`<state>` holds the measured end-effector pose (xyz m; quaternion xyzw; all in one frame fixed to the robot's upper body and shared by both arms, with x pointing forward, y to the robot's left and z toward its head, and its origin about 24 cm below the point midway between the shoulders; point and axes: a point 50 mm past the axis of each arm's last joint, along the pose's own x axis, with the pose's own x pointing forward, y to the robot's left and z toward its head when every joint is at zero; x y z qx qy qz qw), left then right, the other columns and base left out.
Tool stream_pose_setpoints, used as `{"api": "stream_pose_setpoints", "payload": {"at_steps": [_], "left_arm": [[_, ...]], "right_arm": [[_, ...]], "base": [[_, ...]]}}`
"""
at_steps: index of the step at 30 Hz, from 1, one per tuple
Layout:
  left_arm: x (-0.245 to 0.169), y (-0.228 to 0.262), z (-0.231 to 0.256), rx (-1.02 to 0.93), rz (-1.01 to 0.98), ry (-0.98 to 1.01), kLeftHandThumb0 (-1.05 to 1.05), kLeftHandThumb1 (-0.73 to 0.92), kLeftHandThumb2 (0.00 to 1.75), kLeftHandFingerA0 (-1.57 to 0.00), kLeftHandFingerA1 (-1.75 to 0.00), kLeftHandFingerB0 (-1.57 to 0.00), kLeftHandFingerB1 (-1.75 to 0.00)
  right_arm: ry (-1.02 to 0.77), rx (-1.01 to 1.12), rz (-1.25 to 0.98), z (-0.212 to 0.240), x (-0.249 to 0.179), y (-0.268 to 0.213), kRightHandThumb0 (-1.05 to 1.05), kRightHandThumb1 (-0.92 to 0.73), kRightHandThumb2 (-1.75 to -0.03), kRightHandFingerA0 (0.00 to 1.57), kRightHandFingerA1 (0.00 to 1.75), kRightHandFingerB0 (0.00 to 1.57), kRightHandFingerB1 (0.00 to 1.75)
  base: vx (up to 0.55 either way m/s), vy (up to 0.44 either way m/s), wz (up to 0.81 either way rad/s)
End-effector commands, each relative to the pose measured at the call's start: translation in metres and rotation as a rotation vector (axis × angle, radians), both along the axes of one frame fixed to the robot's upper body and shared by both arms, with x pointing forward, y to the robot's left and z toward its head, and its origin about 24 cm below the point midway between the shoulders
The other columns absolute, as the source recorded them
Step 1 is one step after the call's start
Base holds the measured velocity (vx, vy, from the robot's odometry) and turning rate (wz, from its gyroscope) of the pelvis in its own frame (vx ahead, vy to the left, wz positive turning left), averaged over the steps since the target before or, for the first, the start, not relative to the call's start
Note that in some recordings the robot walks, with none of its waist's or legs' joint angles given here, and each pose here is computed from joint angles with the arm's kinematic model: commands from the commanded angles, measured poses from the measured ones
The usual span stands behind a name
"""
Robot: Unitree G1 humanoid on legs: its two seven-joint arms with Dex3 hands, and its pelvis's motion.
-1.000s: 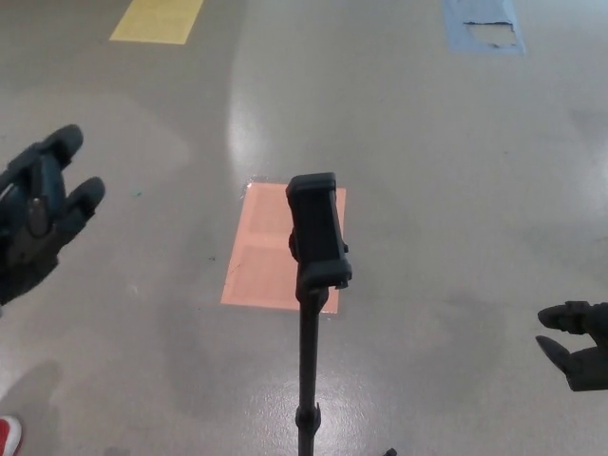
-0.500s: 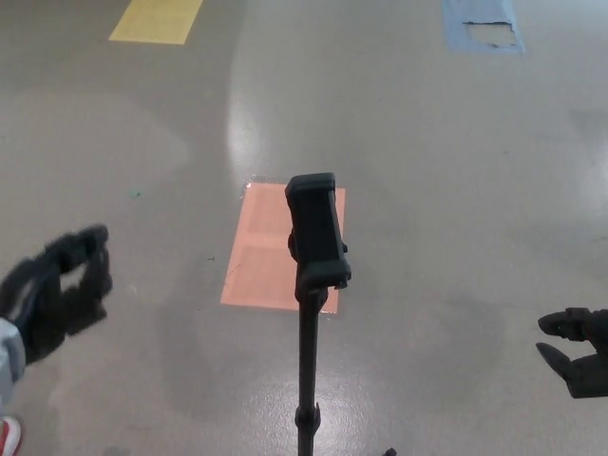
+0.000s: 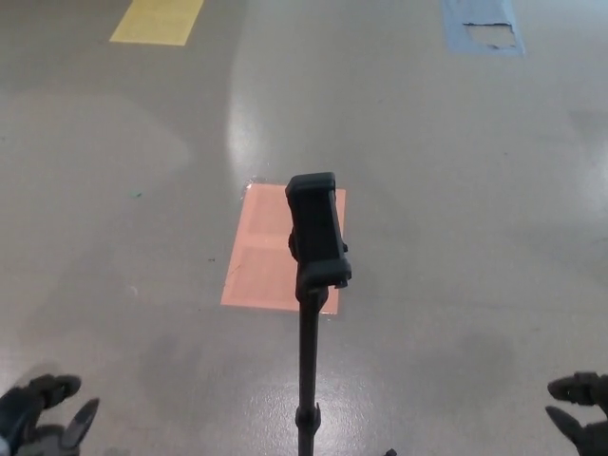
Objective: The robot uses its left hand to grab the top of a phone stand kept on the floor and rotates it anti-clockwise
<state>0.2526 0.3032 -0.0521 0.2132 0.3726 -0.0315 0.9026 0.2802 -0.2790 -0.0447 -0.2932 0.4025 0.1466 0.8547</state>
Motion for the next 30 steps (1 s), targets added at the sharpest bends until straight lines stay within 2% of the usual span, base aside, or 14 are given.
{"api": "stream_pose_setpoints", "payload": {"at_steps": [1,10,21,22,25,27,30], "left_arm": [[-0.0096,0.0226,0.0074,0.203,-0.115,-0.045,-0.70,0.66,0.99,-0.04,-0.39,-0.03,-0.28],[-0.0101,0.0276,0.0096,0.216,-0.101,-0.055,-0.72,0.69,1.02,-0.05,-0.41,-0.03,-0.29],[-0.0080,0.0279,0.0121,0.221,-0.122,-0.067,-0.72,0.70,1.02,-0.05,-0.41,-0.03,-0.28],[-0.0077,0.0279,0.0126,0.227,-0.132,-0.066,-0.71,0.69,1.02,-0.05,-0.40,-0.03,-0.29],[-0.0072,0.0276,0.0133,0.221,-0.137,-0.069,-0.71,0.69,1.02,-0.05,-0.40,-0.04,-0.29],[-0.0063,0.0270,0.0135,0.217,-0.139,-0.068,-0.72,0.69,1.01,-0.05,-0.41,-0.03,-0.29],[-0.0041,0.0274,0.0155,0.216,-0.141,-0.070,-0.71,0.68,1.01,-0.05,-0.40,-0.04,-0.29]], "right_arm": [[0.007,0.017,-0.005,-0.0094,-0.0123,-0.0017,-0.66,-0.70,-1.00,0.03,0.41,0.03,0.26],[0.012,0.019,-0.011,-0.0110,-0.0159,-0.0040,-0.65,-0.70,-0.99,0.06,0.43,0.01,0.26],[0.007,0.027,-0.014,-0.0100,-0.0149,-0.0040,-0.66,-0.71,-1.00,0.03,0.42,0.01,0.25],[0.005,0.026,-0.012,-0.0098,-0.0145,-0.0036,-0.67,-0.70,-0.99,0.08,0.44,0.00,0.25],[0.002,0.026,-0.014,-0.0093,-0.0137,-0.0034,-0.66,-0.69,-0.99,0.08,0.44,0.00,0.26],[0.000,0.028,-0.017,-0.0084,-0.0130,-0.0039,-0.64,-0.70,-0.99,0.02,0.41,0.03,0.27],[-0.006,0.026,-0.013,-0.0061,-0.0095,-0.0029,-0.65,-0.70,-1.00,0.02,0.41,0.03,0.27]], "base": [[0.00,0.000,0.00],[0.00,0.000,0.00],[0.00,0.000,0.00],[0.00,0.000,0.00],[0.00,0.000,0.00],[0.00,0.000,0.00],[0.00,0.000,0.00]]}}
